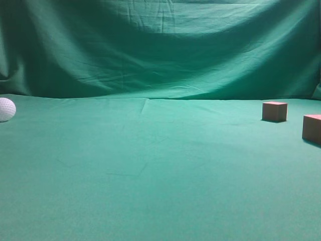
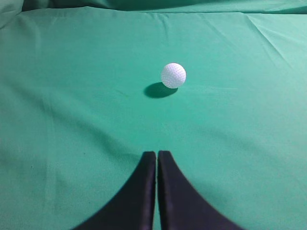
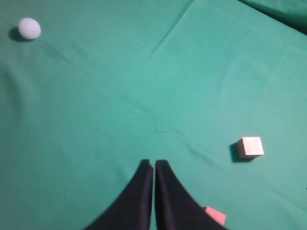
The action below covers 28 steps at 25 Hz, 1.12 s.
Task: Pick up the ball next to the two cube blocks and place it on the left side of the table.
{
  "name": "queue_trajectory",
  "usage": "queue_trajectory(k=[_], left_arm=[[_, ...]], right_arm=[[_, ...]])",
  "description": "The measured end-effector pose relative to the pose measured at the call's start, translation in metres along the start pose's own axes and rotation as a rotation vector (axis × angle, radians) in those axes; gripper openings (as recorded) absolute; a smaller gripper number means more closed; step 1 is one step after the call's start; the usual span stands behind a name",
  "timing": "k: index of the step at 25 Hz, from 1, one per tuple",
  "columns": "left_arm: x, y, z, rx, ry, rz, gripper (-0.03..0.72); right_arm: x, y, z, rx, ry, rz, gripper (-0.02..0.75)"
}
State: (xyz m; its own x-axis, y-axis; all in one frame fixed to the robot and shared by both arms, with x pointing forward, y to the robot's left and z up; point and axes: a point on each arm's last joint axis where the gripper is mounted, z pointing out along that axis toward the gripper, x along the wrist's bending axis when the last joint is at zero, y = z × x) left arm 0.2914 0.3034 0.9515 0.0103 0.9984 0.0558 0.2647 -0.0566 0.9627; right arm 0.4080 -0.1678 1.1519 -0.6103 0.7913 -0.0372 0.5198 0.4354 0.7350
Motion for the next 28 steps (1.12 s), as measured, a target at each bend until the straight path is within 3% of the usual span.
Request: queue_trajectory(k=[8, 17, 21, 28], left_arm=[[0.000, 0.000, 0.000, 0.000, 0.000, 0.000, 0.000], [0.000, 0.000, 0.000, 0.000, 0.000, 0.000, 0.000], [0.000, 0.000, 0.000, 0.000, 0.000, 0.000, 0.000], [0.000, 0.000, 0.000, 0.000, 0.000, 0.000, 0.000]], right_arm=[[0.006, -0.081, -0.029, -0.102, 0.063, 0.065, 0.000], [0.003, -0.135, -0.058, -0.257, 0.034, 0.056, 0.000], [-0.001, -0.166, -0.058, -0.397, -0.031, 0.073, 0.000], [-0.013, -0.220, -0.024, -0.543, -0.311, 0.201, 0.000]])
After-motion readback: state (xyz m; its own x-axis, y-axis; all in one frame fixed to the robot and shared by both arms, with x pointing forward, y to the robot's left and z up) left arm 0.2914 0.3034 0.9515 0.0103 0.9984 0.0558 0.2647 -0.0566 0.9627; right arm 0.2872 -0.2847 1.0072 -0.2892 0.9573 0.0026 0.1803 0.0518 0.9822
